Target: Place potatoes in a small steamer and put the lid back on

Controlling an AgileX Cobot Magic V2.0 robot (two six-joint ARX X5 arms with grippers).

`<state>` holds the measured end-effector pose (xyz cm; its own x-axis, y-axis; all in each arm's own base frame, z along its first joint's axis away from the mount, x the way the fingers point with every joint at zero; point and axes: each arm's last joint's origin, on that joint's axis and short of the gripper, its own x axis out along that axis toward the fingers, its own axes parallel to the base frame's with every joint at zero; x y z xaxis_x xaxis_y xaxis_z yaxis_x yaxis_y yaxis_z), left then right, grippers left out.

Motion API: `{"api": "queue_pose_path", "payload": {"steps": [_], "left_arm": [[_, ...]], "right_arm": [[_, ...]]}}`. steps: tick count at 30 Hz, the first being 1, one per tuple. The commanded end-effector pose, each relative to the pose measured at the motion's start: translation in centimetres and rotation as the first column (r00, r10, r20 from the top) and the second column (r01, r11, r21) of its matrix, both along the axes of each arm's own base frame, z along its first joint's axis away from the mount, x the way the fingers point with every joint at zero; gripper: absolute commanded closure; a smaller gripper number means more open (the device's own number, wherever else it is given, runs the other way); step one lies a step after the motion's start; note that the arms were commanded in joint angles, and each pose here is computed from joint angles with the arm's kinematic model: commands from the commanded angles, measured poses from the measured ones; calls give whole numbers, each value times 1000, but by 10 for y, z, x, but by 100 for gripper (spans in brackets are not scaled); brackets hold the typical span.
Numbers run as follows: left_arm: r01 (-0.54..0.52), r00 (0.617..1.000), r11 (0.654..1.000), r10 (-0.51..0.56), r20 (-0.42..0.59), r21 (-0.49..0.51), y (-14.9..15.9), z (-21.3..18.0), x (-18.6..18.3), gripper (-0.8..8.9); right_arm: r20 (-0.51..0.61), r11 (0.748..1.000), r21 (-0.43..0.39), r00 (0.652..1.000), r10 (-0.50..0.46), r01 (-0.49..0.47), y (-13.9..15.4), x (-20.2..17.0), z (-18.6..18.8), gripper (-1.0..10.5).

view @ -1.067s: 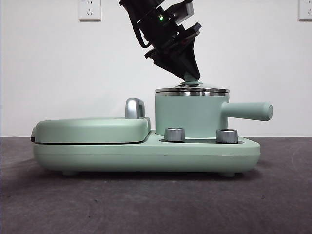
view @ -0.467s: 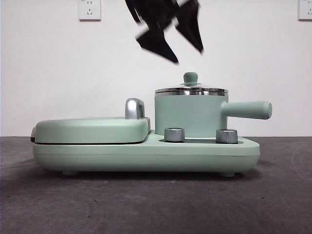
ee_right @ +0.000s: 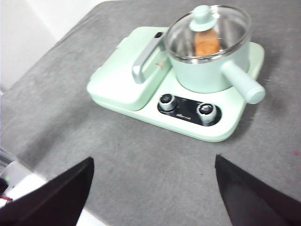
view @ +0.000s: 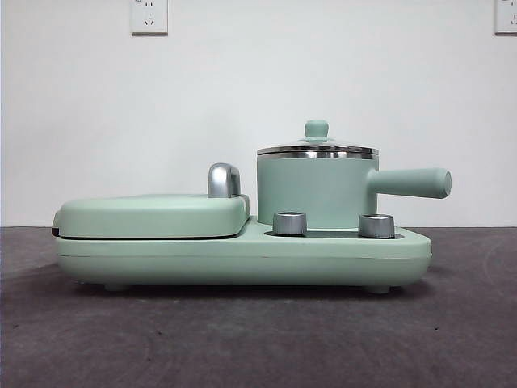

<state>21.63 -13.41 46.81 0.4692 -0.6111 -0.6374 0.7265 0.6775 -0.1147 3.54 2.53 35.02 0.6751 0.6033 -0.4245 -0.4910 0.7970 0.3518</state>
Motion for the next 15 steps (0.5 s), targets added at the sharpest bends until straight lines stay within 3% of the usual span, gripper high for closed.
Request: {"api": "queue_pose_path", "payload": {"steps": [1,5,9,15], "left_arm": [[26,999,999,-27,-45,-29,10,-10,-24,412],[83,994,995,-87,-68,-55,28,-35,-63,413],[67,996,994,-72,-57,-83,47,-62,-94,413],[-42,999,958,46,8,-285,70,-93,-132,415]], "right_arm": [[28,999,0,999,34,-34,1,-1,4,536],[35,999,-6,999,38,-38,1,-1,4,536],[41,999,-20,998,46,-46,1,-1,3,536],[49,998,-30,997,52,-51,1,-1,3,542]]}}
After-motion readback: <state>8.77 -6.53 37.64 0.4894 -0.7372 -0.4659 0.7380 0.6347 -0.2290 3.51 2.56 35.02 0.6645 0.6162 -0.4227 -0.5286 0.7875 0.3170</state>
